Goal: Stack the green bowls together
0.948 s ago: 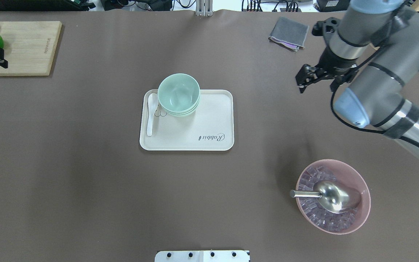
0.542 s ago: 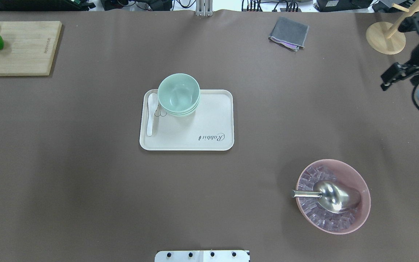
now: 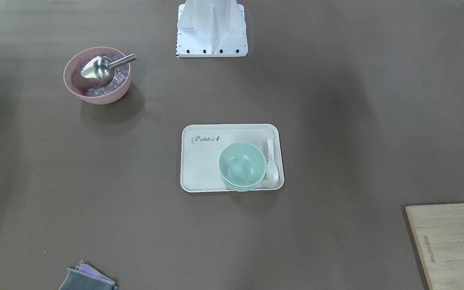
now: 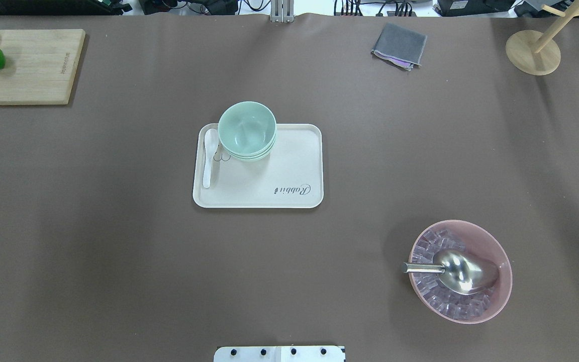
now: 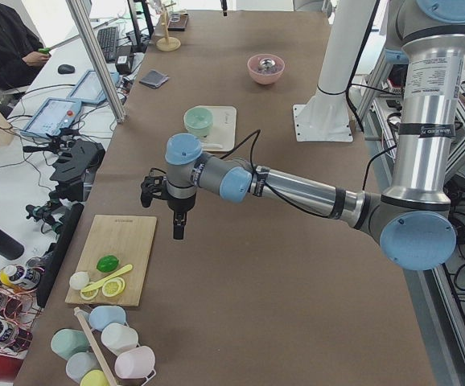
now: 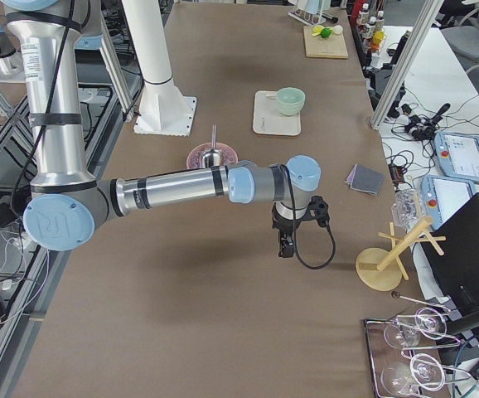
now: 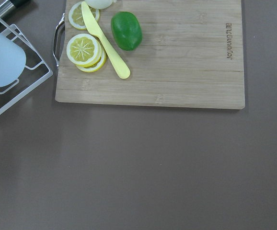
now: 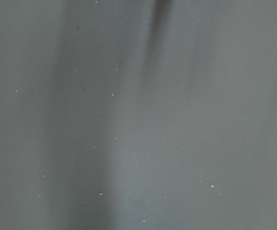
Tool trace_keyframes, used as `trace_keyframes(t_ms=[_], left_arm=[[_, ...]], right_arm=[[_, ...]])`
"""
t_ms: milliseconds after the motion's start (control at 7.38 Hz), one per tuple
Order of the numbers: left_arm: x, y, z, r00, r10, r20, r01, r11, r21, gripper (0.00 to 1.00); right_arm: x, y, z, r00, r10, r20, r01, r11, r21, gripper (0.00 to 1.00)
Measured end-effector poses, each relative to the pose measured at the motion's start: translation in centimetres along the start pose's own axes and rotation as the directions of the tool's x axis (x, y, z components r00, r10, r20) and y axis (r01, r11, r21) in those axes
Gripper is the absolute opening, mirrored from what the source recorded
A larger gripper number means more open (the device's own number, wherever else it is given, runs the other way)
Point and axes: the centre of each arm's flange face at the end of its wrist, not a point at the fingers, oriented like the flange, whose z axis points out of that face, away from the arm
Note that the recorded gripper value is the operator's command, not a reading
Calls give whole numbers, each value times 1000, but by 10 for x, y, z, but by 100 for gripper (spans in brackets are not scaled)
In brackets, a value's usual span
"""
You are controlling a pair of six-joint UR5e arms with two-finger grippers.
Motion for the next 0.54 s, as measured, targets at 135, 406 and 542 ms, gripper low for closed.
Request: trace_keyframes(t_ms=[135, 406, 542], left_arm=[[-13, 10, 3, 1000, -19, -1, 19, 1000, -9, 98], [-48, 33, -4, 993, -97, -74, 94, 995, -46, 98], [-68, 45, -13, 983, -146, -110, 141, 989, -53, 98]], right_arm=[[10, 8, -1, 1000, 7, 1, -7, 1000, 0, 100], [21, 16, -3, 999, 38, 1, -38, 999, -7, 100], [25, 19, -3, 998, 59, 4, -59, 998, -15, 100]])
